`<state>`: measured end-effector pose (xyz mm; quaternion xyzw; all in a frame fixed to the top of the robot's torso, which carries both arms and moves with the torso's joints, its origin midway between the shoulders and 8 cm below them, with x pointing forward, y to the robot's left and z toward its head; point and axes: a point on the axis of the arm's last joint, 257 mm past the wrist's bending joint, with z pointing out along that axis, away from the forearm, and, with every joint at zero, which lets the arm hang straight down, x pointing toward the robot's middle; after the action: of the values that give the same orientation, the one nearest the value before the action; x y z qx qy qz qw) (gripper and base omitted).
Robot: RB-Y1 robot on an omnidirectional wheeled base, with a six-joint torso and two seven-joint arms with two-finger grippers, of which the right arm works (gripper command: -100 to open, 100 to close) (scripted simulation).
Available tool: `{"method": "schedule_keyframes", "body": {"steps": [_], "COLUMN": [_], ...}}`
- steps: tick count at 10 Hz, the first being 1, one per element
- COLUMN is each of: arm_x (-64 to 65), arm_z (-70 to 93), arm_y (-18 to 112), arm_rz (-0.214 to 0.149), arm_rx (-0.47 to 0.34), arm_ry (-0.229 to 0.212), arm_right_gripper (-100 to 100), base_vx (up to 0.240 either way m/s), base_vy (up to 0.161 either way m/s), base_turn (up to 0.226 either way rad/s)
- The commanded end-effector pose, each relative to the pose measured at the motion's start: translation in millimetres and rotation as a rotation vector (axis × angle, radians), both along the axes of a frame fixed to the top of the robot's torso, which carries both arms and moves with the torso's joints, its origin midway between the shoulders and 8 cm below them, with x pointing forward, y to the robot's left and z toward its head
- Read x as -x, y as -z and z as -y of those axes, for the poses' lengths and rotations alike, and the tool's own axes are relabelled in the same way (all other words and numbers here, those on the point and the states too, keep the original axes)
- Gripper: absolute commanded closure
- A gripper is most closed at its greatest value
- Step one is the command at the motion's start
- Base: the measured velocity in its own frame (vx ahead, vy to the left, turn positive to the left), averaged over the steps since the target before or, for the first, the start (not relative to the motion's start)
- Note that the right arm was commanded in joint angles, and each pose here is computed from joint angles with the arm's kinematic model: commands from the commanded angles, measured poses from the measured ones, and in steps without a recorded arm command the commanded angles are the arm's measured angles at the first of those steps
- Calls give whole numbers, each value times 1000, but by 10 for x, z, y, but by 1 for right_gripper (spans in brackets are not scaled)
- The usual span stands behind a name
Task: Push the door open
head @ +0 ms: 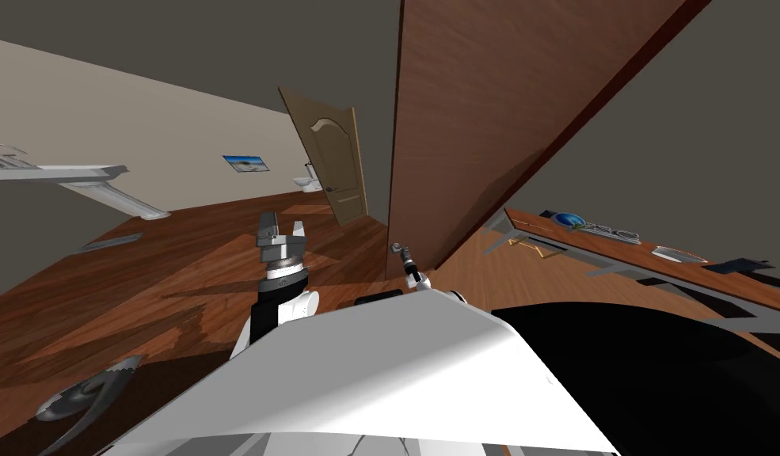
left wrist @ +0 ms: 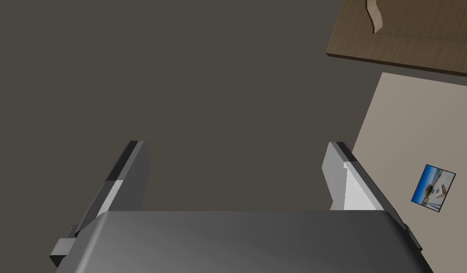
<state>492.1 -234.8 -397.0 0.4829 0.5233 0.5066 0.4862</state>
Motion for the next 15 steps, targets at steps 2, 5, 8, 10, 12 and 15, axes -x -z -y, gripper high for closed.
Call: {"method": "schedule_keyframes", "body": {"steps": [2, 5, 8, 10, 12, 15], "arm_x": [-37, -111, -25, -18, -2, 27], "arm_z": [276, 343, 489, 558, 688, 856], "arm_y": [-73, -234, -81, -83, -86, -84], "arm_rz": [17, 56, 18, 19, 19, 20], "arm_rx": [11, 14, 13, 13, 11, 5], "arm_ry": [53, 68, 104, 121, 155, 203], "arm_right_gripper": [100, 100, 100, 100, 100, 100], "base_vx": [220, 139, 26, 153, 194, 186], "base_vy": [102, 60, 7, 109, 108, 101], "base_turn": [-63, -20, -9, -90, -74, -61]}}
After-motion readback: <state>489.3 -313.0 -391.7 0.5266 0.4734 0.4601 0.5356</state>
